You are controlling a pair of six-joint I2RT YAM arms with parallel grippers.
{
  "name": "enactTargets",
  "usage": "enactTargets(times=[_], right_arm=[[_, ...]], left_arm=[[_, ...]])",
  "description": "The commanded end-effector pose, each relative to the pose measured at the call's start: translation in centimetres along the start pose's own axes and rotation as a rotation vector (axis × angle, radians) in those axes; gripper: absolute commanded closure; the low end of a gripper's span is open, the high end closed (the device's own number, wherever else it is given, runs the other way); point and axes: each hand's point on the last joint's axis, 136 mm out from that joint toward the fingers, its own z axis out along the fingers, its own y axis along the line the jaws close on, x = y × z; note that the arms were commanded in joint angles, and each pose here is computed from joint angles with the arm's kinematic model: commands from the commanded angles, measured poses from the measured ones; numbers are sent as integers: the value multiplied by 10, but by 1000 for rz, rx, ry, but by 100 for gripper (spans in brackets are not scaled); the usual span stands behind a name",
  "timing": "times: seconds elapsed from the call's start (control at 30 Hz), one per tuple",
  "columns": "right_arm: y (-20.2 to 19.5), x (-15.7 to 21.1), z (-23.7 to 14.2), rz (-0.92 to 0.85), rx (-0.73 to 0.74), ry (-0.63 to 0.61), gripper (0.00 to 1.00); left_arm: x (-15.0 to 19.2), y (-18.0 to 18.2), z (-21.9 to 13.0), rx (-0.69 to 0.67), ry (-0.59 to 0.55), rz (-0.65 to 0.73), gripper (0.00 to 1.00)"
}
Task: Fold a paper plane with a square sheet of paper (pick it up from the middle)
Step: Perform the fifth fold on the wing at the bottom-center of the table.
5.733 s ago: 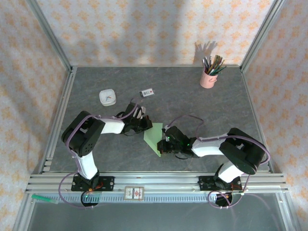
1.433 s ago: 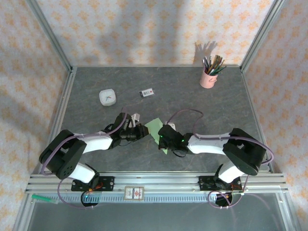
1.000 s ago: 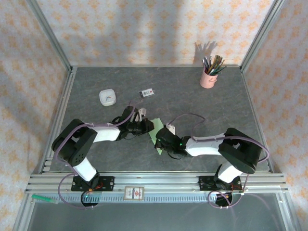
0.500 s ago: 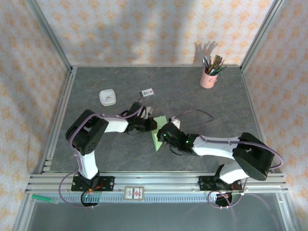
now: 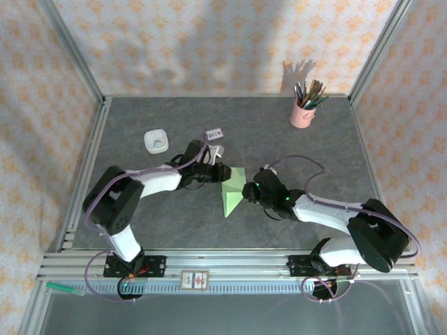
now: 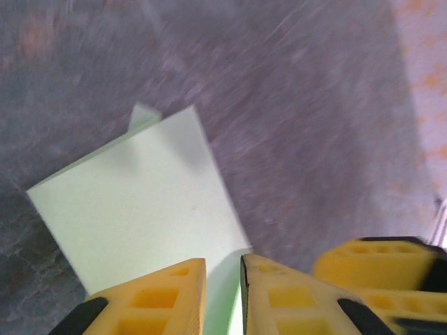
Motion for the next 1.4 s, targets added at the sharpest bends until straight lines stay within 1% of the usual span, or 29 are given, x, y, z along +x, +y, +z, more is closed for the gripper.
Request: enactTargets(times=[0.0,0.07,0.2,0.33,0.47,0.53,0.63,0.73,0.87,1.0,1.1,1.37], right_arm=[[-10,-5,-6,-34,45,-23,64],[-14,-10,-8,-34,60,-33,63],[-20,-22,-10,-33,86,-52,60],[-21,-26,-9,-34,94,-57,59],[-21,-24,-8,-34,92,-43,57],[-17,-21,-7,-35,65,-30,56],[-9,-16,-4,-37,27,7,48],[-2,-13,0,-37,0,31,46],[9,-8,9,-24,-45,79,46],[18,-7,17,-12,-74,101,46],[22,-3,25,-7,-88,133,46],[21,2,38,4,-88,160,47]], left_arm=[[1,-10,-18,3,-66,-14,78],[19,-14,-19,12,-42,-45,80],[55,-21,-10,43,45,-86,86],[69,-26,3,85,106,-105,90],[78,-6,10,7,145,-108,93],[82,6,11,-29,155,-114,94],[85,15,13,-23,171,-130,95],[90,21,15,-14,191,-137,96],[101,26,16,18,219,-164,97],[107,33,12,56,226,-203,98],[108,35,10,55,226,-200,98],[113,41,7,42,230,-198,98]])
